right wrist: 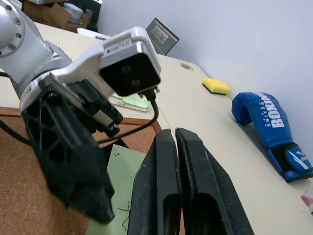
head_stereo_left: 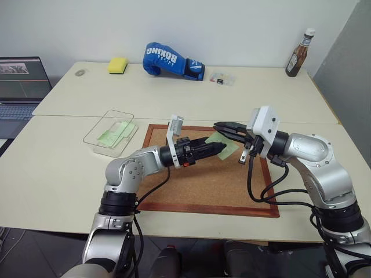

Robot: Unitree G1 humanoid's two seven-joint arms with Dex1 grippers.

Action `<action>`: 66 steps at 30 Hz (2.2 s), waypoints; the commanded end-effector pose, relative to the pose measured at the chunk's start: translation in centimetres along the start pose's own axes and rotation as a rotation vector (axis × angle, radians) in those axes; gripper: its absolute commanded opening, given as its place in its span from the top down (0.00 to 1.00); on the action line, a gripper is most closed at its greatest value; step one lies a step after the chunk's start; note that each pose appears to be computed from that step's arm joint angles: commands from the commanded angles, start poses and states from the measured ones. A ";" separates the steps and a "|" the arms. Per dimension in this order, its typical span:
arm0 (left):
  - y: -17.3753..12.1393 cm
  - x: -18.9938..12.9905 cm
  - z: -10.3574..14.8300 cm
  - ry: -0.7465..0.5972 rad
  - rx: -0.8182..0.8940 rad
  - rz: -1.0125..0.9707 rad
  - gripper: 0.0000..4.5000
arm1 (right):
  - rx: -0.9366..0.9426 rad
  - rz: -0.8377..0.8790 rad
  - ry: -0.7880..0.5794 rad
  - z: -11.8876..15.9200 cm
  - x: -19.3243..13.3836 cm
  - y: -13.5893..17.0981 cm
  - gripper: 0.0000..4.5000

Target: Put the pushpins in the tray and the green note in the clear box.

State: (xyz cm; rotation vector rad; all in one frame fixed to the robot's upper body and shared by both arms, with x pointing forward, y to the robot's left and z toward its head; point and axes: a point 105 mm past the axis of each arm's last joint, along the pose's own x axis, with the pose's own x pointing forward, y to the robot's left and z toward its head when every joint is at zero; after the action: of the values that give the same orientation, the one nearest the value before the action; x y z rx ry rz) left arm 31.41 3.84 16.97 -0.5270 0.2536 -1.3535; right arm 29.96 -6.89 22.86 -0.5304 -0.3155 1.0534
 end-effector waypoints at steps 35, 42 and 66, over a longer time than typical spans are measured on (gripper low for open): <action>0.8 0.6 -0.1 0.026 -0.070 0.099 0.99 | 0.045 -0.190 0.086 -2.4 -2.4 -2.4 1.00; -1.3 2.5 -1.1 0.175 0.408 0.051 0.99 | 0.306 -0.682 0.372 -11.8 -10.3 -7.7 1.00; -0.4 2.1 -1.6 0.241 0.538 0.046 1.00 | 0.797 -0.961 0.470 -16.5 -13.8 -7.1 0.79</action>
State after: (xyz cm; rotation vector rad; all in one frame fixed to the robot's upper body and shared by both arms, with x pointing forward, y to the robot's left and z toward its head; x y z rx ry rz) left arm 30.92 1.48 15.21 0.0672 0.1350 -1.3615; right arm 36.78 -25.52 11.72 0.1407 0.3179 0.0603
